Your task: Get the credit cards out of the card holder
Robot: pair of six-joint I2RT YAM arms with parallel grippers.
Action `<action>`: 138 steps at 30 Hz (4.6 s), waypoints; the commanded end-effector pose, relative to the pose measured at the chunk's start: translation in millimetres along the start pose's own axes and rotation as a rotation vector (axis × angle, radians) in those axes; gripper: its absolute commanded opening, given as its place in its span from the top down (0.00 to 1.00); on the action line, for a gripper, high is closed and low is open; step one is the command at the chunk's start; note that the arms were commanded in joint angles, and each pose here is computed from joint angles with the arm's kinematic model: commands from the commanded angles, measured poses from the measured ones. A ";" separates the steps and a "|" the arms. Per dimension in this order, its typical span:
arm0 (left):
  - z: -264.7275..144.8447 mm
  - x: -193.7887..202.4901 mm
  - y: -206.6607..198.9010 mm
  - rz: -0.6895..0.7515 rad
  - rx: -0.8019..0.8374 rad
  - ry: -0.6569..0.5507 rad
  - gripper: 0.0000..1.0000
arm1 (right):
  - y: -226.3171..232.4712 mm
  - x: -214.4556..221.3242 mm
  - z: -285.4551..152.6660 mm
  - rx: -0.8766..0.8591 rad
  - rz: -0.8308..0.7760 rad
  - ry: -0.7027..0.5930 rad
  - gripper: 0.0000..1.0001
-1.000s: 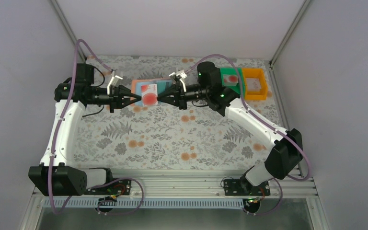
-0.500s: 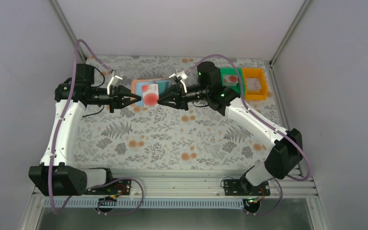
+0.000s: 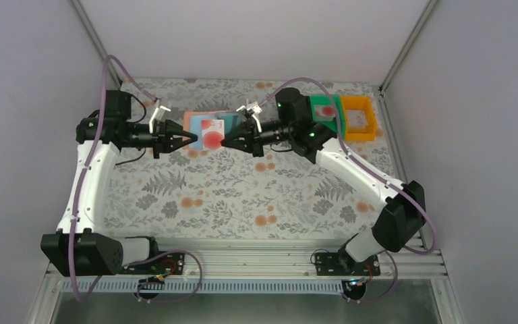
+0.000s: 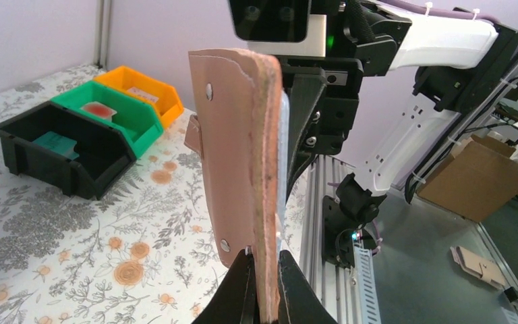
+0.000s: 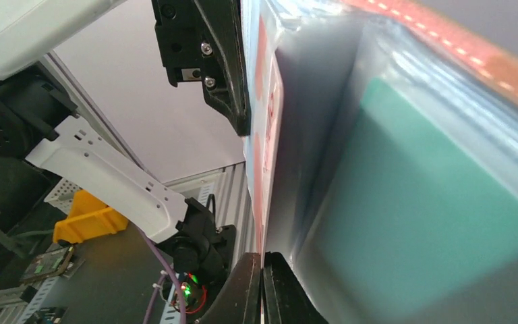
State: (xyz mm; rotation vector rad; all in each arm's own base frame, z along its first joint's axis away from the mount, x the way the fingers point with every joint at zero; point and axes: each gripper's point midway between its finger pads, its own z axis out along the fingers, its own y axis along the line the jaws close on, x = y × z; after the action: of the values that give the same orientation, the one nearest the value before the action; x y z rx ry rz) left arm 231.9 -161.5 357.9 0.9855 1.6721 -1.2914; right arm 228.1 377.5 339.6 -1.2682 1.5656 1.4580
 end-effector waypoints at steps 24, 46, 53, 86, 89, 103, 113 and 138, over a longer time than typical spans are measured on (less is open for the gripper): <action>49.1 206.3 183.4 -0.956 -0.160 0.123 0.98 | -69.1 32.2 -122.1 0.529 0.215 0.025 0.96; -98.8 205.5 245.5 -0.985 -0.809 0.035 0.00 | -25.7 41.0 -47.9 0.290 0.130 0.189 0.96; -99.8 63.8 180.8 -0.523 -0.642 -0.080 0.09 | -21.7 51.1 -18.7 0.303 0.096 0.315 0.96; 34.4 57.7 -10.1 0.213 0.031 0.340 0.97 | 6.8 54.8 20.3 0.310 -0.097 0.424 0.96; 34.2 52.1 -13.3 0.204 0.033 0.324 0.98 | 6.2 52.3 16.9 0.332 -0.114 0.411 0.96; -26.1 -98.8 86.4 -0.525 -0.309 -0.160 0.98 | 1.6 -104.2 -20.4 0.913 -0.772 0.008 0.40; -22.2 -77.3 95.3 -0.790 -0.299 -0.225 0.98 | -28.9 -112.5 29.5 1.115 -1.181 0.144 0.42; -16.6 -59.9 98.6 -0.859 -0.293 -0.222 0.97 | -75.8 -72.6 59.2 1.198 -1.321 0.405 0.40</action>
State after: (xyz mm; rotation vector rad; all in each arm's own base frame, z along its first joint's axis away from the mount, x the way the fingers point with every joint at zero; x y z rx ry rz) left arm 351.9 -130.0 365.2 -0.1402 2.1405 -1.5034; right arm 319.2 448.0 382.5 -1.2222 0.9867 -0.5190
